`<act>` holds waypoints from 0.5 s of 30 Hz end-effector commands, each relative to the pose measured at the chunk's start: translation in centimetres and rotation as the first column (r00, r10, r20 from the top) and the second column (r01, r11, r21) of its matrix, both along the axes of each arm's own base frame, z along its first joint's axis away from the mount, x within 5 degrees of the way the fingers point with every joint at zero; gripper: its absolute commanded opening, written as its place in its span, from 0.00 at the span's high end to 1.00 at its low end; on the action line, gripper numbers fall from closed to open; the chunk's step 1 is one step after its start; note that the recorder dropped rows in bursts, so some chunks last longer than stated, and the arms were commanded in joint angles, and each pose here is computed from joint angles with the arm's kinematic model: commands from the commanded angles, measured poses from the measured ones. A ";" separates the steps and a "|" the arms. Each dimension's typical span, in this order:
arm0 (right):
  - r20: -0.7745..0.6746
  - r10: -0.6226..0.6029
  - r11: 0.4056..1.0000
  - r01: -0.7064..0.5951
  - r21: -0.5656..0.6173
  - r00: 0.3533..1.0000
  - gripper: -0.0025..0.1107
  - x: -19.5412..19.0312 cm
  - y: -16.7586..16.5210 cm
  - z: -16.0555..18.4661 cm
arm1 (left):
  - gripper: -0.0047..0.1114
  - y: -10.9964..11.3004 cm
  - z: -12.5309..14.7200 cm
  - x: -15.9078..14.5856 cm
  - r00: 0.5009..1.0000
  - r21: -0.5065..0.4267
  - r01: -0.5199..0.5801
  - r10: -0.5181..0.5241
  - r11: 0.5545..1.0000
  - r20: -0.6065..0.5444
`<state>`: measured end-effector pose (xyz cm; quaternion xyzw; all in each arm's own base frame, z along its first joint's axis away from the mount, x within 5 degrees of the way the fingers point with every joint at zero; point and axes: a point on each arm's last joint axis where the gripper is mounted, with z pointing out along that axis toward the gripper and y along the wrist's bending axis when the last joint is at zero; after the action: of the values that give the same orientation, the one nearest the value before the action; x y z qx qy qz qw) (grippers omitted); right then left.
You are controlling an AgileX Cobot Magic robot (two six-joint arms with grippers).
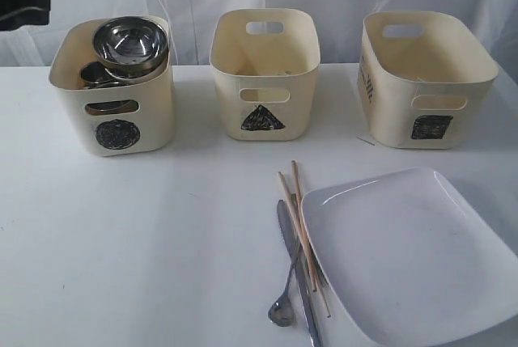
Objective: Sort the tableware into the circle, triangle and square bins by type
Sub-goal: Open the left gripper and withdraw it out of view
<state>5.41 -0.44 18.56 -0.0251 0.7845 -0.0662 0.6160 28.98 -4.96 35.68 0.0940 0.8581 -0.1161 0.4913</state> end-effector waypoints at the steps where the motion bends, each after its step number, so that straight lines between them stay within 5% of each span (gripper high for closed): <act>1: 0.008 -0.002 1.000 0.002 -0.009 1.000 0.98 0.0 0.0 -0.1 | 0.63 0.8 -0.4 -4.6 0.995 -0.046 -0.054 0.058 0.997 0.076; 15: 0.008 -0.002 1.000 0.002 -0.009 1.000 0.98 0.0 0.0 -0.1 | 0.69 2.2 -5.2 -15.7 0.981 -0.063 -0.074 0.084 0.995 0.175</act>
<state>5.41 -0.44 18.56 -0.0251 0.7845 -0.0662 0.6160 14.56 -2.88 31.32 0.0647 0.8132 -0.1038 0.5689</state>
